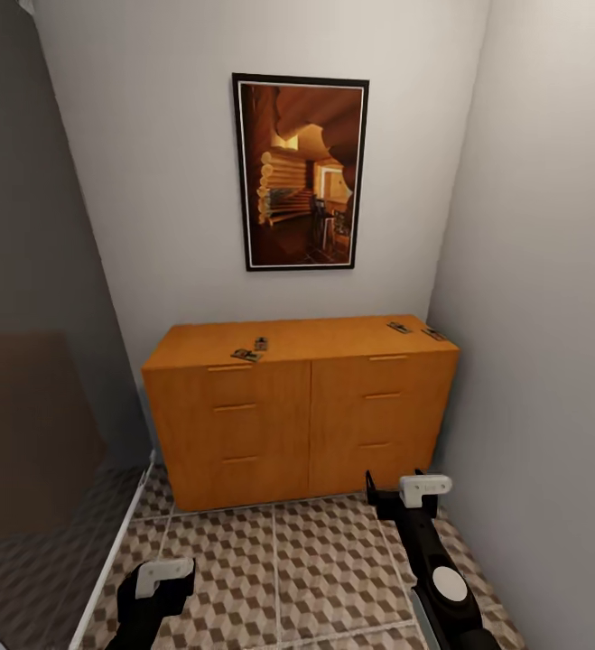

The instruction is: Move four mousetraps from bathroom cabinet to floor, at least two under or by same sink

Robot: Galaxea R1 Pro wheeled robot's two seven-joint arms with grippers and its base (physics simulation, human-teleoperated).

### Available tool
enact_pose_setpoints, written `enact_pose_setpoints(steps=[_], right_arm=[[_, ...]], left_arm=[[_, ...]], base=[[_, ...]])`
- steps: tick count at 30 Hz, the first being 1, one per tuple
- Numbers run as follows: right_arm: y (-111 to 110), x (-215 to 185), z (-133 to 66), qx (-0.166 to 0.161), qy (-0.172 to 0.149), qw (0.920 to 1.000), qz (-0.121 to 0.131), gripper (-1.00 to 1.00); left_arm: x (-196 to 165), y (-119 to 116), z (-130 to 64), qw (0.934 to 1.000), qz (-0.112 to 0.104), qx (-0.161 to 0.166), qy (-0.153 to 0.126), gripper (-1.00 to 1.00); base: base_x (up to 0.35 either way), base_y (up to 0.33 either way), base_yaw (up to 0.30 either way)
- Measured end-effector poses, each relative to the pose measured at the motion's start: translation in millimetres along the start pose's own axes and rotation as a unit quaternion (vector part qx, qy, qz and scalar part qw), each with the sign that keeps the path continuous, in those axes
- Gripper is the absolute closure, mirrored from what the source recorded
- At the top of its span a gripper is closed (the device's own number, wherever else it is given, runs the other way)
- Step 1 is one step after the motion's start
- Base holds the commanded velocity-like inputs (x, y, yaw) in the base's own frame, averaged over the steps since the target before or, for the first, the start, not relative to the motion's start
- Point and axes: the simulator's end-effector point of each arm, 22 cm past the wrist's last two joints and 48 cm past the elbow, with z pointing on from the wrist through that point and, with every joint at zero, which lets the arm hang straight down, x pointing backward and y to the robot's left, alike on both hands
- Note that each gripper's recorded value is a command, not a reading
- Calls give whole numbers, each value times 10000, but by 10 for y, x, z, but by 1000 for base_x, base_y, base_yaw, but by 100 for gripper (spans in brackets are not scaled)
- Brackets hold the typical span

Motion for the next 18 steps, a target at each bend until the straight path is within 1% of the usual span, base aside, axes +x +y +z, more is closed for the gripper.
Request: enact_pose_setpoints(steps=[14, 18], right_arm=[[2, 27, 7, -2, 27, 10000, -1, -100], [-1, 32, 7, -1, 31, 10000, -4, -100]], left_arm=[[30, 0, 5, 10000, 4, 0, 34, -100], [34, -1, 6, 10000, 4, 0, 38, -100]], base=[[0, 0, 287], [0, -2, 187]])
